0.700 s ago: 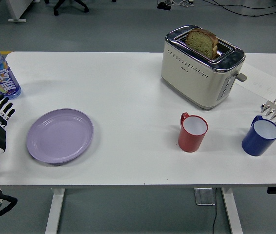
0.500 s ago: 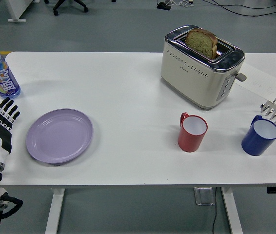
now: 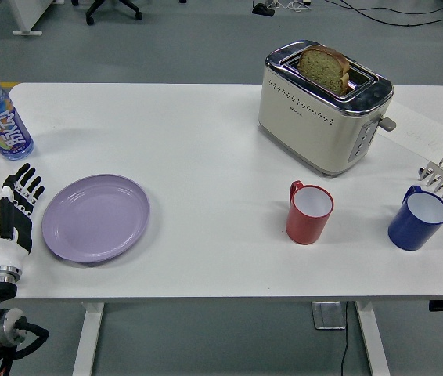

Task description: Push plate across desktop

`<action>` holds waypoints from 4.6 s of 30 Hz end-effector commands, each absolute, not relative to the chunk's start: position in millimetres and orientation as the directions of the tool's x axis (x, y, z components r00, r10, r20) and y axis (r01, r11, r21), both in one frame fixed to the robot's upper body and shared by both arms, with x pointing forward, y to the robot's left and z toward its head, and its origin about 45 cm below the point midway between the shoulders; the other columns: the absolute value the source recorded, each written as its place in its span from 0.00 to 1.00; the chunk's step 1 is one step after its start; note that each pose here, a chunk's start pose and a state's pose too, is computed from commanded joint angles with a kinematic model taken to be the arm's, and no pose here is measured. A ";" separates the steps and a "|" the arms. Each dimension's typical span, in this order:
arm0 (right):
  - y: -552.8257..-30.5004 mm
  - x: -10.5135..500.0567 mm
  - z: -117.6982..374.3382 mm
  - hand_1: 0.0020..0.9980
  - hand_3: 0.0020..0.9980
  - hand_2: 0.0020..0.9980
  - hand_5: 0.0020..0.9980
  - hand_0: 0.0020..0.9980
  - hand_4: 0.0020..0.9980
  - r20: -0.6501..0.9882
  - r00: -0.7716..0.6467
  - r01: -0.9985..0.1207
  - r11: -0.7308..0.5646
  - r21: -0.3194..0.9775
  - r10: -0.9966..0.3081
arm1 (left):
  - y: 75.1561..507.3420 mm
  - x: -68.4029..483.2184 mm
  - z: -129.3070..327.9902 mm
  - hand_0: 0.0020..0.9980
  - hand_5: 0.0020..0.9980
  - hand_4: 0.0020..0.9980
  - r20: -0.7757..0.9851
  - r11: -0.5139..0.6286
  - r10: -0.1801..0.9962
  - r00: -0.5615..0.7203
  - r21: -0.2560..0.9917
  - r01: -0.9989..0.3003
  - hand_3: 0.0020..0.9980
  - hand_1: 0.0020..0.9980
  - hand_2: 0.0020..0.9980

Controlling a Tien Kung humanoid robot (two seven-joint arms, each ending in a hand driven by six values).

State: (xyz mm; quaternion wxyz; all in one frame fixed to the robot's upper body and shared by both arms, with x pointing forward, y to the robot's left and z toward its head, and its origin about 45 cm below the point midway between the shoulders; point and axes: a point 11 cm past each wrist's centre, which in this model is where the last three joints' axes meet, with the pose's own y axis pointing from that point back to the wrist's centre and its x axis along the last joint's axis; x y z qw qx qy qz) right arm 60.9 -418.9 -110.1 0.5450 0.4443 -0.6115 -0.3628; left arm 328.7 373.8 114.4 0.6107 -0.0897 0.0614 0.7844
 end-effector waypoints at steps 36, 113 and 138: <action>-419.0 57.1 -110.6 0.55 0.63 0.63 0.36 0.61 0.13 0.346 -0.003 -0.140 0.343 0.929 -0.938 | 327.2 333.7 108.0 0.89 1.00 0.48 -0.288 -0.208 0.938 -0.194 -0.021 -0.978 0.87 0.91 0.93; -416.3 58.8 -111.2 0.55 0.63 0.63 0.36 0.61 0.13 0.342 0.010 -0.140 0.338 0.931 -0.940 | 266.6 365.1 102.5 0.88 1.00 0.46 -0.266 -0.084 0.961 -0.079 -0.008 -0.996 0.85 0.90 0.93; -416.5 60.3 -111.0 0.55 0.63 0.63 0.36 0.61 0.13 0.342 0.013 -0.145 0.337 0.930 -0.940 | 240.6 365.2 102.1 0.87 1.00 0.46 -0.274 0.011 0.962 0.011 -0.001 -1.000 0.85 0.90 0.92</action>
